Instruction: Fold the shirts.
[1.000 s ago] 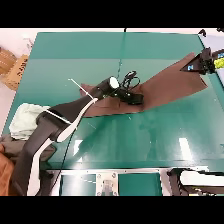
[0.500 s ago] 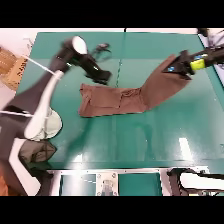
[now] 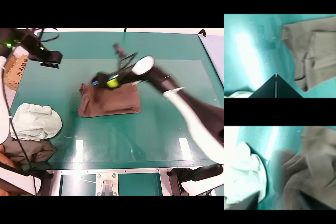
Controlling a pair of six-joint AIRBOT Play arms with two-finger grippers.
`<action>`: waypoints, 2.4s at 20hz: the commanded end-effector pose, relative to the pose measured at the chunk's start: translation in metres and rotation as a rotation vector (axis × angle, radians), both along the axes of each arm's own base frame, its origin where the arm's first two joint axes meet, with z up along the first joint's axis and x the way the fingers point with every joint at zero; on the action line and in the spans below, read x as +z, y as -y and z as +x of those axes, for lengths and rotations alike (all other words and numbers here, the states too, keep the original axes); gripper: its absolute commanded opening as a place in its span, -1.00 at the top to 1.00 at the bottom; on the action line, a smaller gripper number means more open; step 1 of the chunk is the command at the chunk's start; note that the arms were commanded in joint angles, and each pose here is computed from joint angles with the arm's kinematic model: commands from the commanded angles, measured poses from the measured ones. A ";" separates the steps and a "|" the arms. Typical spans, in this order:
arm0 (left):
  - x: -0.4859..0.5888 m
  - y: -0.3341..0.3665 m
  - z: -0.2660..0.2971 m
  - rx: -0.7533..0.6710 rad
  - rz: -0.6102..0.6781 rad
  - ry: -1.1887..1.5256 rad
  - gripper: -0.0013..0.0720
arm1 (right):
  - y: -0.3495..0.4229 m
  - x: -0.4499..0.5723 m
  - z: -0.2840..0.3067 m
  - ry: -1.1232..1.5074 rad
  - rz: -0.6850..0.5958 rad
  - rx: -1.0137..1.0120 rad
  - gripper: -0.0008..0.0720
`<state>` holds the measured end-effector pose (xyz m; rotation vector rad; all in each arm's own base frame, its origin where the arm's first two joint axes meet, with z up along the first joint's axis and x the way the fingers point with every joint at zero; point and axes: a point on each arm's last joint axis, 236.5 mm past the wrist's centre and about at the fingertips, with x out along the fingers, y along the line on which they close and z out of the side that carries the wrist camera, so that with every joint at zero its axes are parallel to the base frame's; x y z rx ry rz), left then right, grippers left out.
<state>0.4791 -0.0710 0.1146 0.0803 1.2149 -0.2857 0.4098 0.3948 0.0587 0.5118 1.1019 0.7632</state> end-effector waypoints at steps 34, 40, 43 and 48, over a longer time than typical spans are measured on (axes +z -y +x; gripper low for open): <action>0.000 -0.018 -0.002 0.041 0.007 -0.009 0.91 | 0.505 -0.022 0.042 -0.175 -0.162 -0.809 0.94; 0.001 -0.016 0.000 0.040 -0.002 0.000 0.91 | 0.707 -0.020 -0.158 -0.305 -0.223 -1.375 0.94; 0.003 -0.006 0.000 0.026 -0.042 -0.001 0.91 | 0.719 -0.072 -0.244 -0.500 -0.240 -1.480 0.94; 0.005 0.006 -0.003 0.011 -0.090 -0.010 0.91 | 0.717 -0.120 -0.322 -0.749 -0.332 -1.525 0.94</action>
